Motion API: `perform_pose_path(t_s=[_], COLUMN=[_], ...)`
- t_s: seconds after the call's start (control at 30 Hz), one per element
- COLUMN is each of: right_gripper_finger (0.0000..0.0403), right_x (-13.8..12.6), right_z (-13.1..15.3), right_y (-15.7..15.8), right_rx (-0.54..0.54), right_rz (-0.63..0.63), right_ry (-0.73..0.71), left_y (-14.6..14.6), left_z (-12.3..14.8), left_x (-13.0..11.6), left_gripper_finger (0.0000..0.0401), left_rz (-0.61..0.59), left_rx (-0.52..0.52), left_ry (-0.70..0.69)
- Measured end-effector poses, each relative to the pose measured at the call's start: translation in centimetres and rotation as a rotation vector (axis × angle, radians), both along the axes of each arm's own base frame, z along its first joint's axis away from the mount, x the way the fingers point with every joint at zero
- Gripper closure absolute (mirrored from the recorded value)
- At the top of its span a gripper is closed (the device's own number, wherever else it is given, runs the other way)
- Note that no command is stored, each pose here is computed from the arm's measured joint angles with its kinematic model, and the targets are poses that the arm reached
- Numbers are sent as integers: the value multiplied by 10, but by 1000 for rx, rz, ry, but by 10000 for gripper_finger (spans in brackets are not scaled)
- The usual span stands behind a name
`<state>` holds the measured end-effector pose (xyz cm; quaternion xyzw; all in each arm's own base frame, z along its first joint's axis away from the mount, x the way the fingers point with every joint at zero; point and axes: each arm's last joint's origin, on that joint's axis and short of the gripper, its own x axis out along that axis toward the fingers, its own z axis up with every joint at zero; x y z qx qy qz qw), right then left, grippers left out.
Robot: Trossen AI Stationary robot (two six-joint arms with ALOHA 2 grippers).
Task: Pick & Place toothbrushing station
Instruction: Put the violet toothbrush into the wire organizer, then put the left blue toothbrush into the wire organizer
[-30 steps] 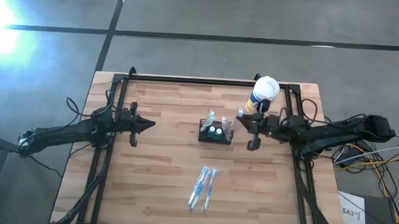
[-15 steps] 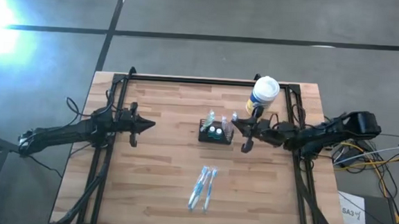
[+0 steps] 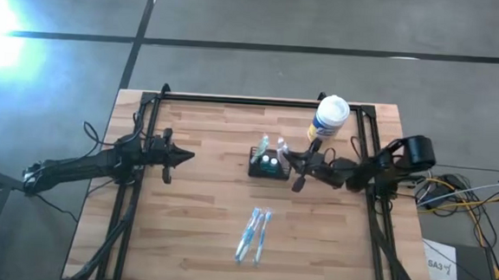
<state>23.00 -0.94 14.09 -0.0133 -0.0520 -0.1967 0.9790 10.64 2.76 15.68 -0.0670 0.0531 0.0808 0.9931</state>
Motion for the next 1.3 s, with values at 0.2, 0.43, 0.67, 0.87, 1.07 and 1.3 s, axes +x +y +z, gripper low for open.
perform_pose_path(t_s=[0.2, 0.43, 0.67, 0.87, 1.07, 1.3], right_gripper_finger=[390, 390, 378, 320, 269, 244], right_x=[6, 3, 0, -1, -2, -10], right_z=[-10, -14, -16, -17, -14, -1], right_y=[8, 24, 25, 25, 25, 25], right_rx=[-22, -71, -29, -10, -19, -8], right_rz=[-46, -102, -97, -95, -95, -93], right_ry=[57, 103, 103, 105, 94, 38], left_y=[0, 0, 0, 0, 0, 0], left_z=[-2, -2, -2, -3, -3, -3], left_x=[0, 0, 0, 0, 0, 0], left_gripper_finger=[391, 391, 391, 391, 391, 391], left_rz=[0, 0, 0, 0, 0, 1], left_rx=[-7, -8, -7, -6, -6, -22], left_ry=[20, 21, 21, 22, 22, 21])
